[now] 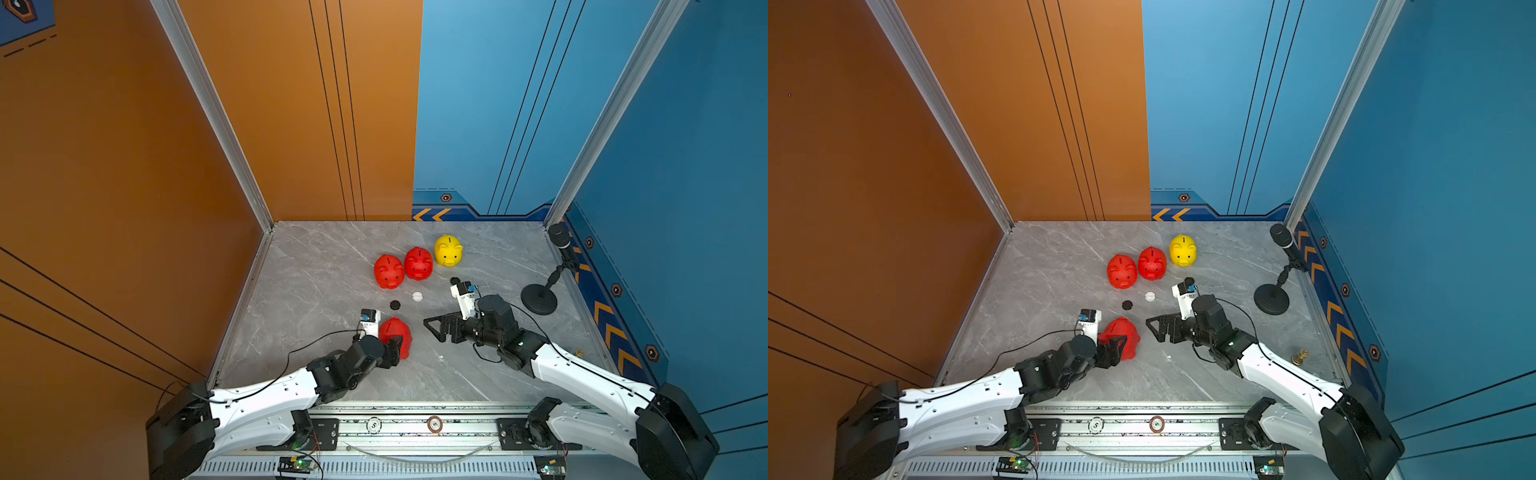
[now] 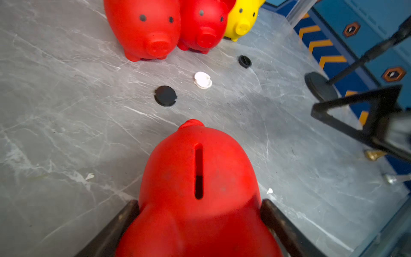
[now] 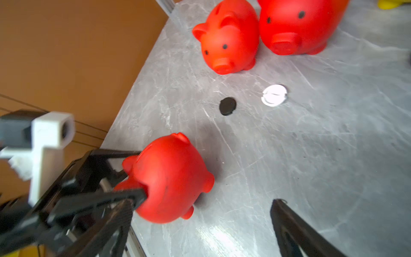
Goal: Open piggy banks
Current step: Pick up the piggy bank from the center of the board.
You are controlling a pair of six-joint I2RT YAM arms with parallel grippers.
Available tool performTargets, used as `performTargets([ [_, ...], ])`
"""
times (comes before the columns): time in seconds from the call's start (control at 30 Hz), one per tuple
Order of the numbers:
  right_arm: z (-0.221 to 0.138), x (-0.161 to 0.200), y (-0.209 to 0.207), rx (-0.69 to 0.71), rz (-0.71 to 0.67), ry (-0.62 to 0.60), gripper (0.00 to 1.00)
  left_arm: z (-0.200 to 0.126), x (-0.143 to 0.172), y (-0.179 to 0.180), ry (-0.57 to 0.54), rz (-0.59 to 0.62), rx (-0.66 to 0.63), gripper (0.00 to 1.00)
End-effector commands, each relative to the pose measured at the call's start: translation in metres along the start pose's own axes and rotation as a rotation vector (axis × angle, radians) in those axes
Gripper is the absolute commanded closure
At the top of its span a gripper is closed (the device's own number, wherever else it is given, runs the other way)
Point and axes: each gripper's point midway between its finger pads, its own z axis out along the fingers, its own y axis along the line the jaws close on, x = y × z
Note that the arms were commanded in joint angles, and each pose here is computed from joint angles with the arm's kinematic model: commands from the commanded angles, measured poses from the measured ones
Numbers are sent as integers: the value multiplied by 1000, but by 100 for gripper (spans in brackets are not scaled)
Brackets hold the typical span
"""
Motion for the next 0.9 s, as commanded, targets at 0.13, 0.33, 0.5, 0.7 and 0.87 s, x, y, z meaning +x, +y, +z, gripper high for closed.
performTargets([
  [0.13,1,-9,49,-249,-17,-14,9,-21,-30,5,65,-419,282,56],
  [0.33,11,2,82,-351,-39,5,17,-35,-65,21,33,-701,420,57],
  [0.5,17,6,92,-369,-64,4,23,-40,-84,21,50,-807,509,57],
  [0.7,14,4,89,-300,-169,-56,34,-44,-103,11,81,-894,683,57],
  [0.87,-1,-12,87,-273,-240,-147,40,-45,-111,-1,122,-885,787,58],
])
